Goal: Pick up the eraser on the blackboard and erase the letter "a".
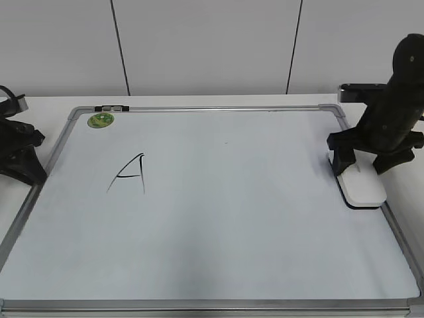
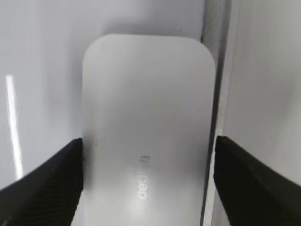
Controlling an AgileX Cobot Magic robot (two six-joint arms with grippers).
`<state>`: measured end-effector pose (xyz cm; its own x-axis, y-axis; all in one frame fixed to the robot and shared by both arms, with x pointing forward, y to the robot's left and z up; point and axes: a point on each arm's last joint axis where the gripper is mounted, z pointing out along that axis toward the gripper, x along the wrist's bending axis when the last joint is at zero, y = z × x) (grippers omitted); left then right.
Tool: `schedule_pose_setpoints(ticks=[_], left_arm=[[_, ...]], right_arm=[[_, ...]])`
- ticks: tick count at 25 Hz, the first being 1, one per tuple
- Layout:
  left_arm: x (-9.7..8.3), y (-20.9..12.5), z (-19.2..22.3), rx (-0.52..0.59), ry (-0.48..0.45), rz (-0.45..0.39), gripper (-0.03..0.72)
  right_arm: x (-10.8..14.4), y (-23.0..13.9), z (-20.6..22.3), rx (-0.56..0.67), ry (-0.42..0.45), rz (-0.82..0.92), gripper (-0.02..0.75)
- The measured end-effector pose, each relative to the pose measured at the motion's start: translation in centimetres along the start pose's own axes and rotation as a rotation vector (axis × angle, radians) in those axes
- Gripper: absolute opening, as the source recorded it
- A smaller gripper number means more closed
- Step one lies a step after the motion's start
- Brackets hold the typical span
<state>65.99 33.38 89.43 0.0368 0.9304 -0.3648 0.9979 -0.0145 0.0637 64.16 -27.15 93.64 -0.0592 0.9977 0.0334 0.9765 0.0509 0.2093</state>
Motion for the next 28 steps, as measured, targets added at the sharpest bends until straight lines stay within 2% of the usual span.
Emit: schedule_pose_setpoints(ticks=[6,9,14,19,23,28], left_arm=[[0.0,-0.1,0.0,0.010,0.002,0.003,0.353],[-0.2,-0.1,-0.4,0.023,-0.002,0.012,0.431],[-1.9,1.1,-4.8,-0.019,-0.012,0.057,0.458],[-3.9,1.4,-9.8,-0.135,0.016,0.033,0.459],[-6.5,0.1,-14.2,-0.221,0.043,0.055,0.459],[-11.0,-3.7,-20.6,-0.357,0.106,0.134,0.459]], right_arm=[[0.1,2.0,-3.0,0.005,-0.006,-0.020,0.624],[0.1,2.6,-4.1,0.003,-0.005,-0.035,0.617],[0.2,2.8,-5.6,0.046,-0.003,-0.055,0.597],[0.3,2.0,-8.8,0.046,0.004,-0.064,0.593],[0.6,1.3,-12.6,-0.026,0.015,-0.066,0.590],[0.9,0.1,-17.4,-0.137,0.035,-0.068,0.589]])
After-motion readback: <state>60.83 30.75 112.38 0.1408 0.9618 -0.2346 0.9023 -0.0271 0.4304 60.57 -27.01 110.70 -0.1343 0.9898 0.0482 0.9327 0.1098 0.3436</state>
